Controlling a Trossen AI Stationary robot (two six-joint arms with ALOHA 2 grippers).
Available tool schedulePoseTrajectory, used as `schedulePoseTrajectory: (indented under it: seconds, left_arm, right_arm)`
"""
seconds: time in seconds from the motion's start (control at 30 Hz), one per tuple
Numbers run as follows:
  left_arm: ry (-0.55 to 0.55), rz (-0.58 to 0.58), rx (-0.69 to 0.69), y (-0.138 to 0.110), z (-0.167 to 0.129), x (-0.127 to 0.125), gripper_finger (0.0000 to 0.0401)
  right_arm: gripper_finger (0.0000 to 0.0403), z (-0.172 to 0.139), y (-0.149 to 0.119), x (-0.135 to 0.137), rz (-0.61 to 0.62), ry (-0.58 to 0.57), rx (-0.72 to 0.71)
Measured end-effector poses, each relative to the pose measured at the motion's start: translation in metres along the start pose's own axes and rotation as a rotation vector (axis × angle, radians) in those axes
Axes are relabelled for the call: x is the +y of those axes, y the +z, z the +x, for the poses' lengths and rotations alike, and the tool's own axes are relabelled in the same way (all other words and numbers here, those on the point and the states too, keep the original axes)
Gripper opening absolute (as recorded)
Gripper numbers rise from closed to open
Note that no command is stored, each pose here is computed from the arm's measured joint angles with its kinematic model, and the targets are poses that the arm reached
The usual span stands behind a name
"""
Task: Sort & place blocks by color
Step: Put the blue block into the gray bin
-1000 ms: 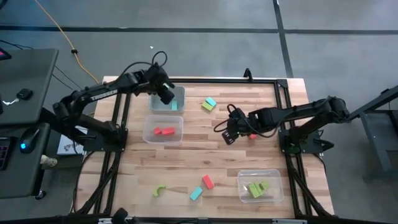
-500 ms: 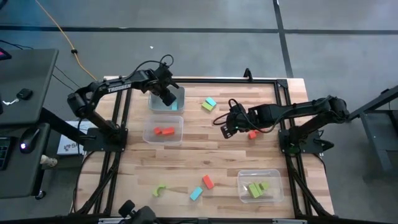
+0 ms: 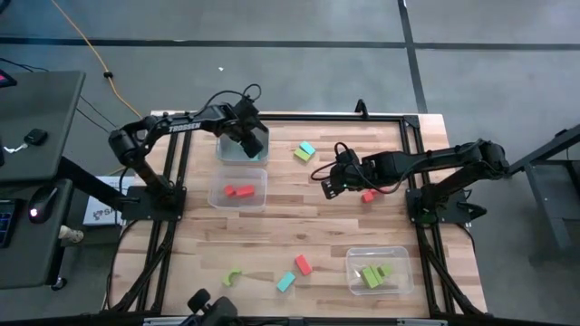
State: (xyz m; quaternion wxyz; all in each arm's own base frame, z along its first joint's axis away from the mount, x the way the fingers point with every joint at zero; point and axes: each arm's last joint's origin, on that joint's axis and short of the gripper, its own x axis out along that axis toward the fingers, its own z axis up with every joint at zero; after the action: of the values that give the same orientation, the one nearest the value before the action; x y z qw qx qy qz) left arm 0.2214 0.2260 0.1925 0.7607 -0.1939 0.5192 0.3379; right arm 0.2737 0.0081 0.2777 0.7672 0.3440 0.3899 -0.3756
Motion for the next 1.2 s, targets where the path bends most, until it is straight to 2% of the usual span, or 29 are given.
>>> schedulePoseTrajectory:
  seconds: [0.17, 0.43, 0.87, 1.2]
  left_arm:
    - [-0.001, 0.002, 0.045, -0.001, 0.015, -0.001, 0.0074]
    - [-0.024, 0.028, 0.053, -0.001, 0.021, -0.003, 0.0078]
    - [-0.023, 0.028, 0.049, -0.001, 0.021, -0.002, 0.0132]
    - [-0.022, 0.028, 0.050, -0.001, 0.021, -0.002, 0.0158]
  right_arm:
    - [0.0193, 0.000, 0.000, 0.001, 0.003, 0.011, 0.004]
    - [0.0193, 0.000, 0.000, 0.001, 0.003, 0.012, 0.004]
    - [0.0193, 0.000, 0.000, 0.001, 0.005, 0.019, 0.011]
    - [0.0193, -0.001, -0.004, 0.004, 0.027, 0.076, 0.120]
